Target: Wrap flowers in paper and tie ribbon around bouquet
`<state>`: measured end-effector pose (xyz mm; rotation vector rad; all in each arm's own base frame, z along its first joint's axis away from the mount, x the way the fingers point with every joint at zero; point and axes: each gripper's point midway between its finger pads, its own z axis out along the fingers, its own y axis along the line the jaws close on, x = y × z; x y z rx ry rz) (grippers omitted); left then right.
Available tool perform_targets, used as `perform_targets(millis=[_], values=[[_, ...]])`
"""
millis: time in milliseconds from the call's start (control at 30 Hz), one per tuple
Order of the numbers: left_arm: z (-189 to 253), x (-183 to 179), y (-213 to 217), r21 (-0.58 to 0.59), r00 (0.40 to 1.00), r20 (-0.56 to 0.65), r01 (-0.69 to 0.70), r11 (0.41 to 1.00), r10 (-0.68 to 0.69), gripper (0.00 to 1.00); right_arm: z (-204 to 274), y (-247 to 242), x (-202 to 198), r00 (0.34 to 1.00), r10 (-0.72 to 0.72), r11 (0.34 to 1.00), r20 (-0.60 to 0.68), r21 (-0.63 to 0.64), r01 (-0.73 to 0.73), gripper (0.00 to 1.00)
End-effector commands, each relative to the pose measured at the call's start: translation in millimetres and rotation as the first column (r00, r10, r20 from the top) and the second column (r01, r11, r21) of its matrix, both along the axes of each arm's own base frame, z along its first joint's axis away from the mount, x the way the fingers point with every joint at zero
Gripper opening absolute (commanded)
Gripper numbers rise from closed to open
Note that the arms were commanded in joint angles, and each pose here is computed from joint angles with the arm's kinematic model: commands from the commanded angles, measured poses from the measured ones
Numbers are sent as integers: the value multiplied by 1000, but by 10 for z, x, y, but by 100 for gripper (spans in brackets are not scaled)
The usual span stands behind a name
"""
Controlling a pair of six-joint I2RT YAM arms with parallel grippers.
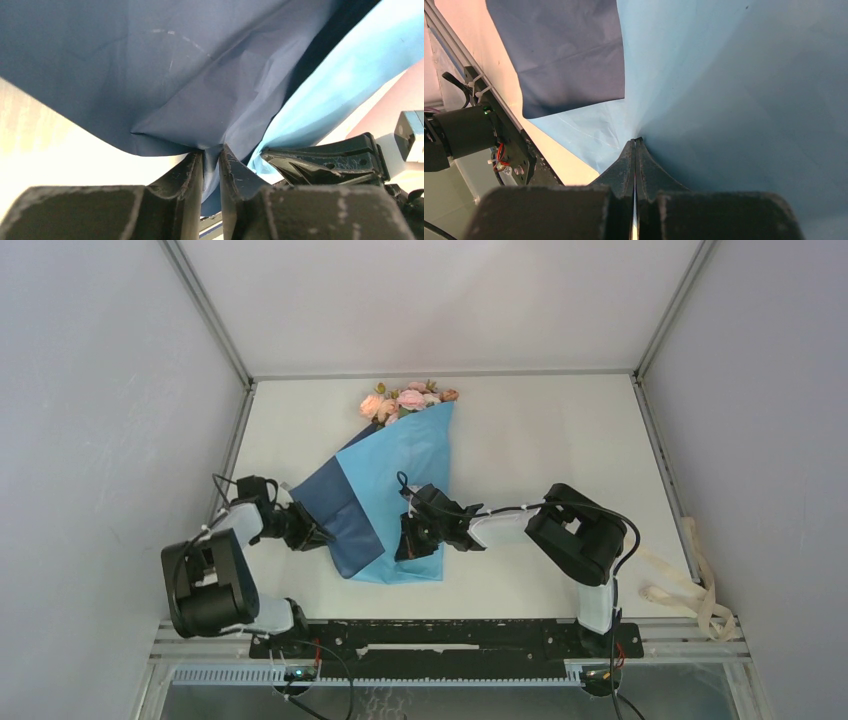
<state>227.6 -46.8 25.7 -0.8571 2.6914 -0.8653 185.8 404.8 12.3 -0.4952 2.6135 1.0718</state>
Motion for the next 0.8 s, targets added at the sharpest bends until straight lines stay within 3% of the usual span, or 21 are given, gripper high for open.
perform_targets(millis=[0, 133, 467, 767], values=[[184, 89, -40, -3, 993, 120, -7, 1000, 7, 22, -16, 10, 27, 1000, -3, 1000, 15, -22, 3, 0], [332, 113, -173, -81, 982, 190, -3, 997, 19, 25, -32, 1, 18, 1000, 0, 1000, 17, -30, 1, 0], [560, 63, -334, -159, 977, 215, 31, 987, 4, 40, -64, -11, 9, 1000, 0, 999, 13, -39, 1, 0], [354, -35, -144, -44, 989, 135, -59, 997, 64, 49, -81, -45, 3, 1000, 0, 998, 13, -57, 1, 0]])
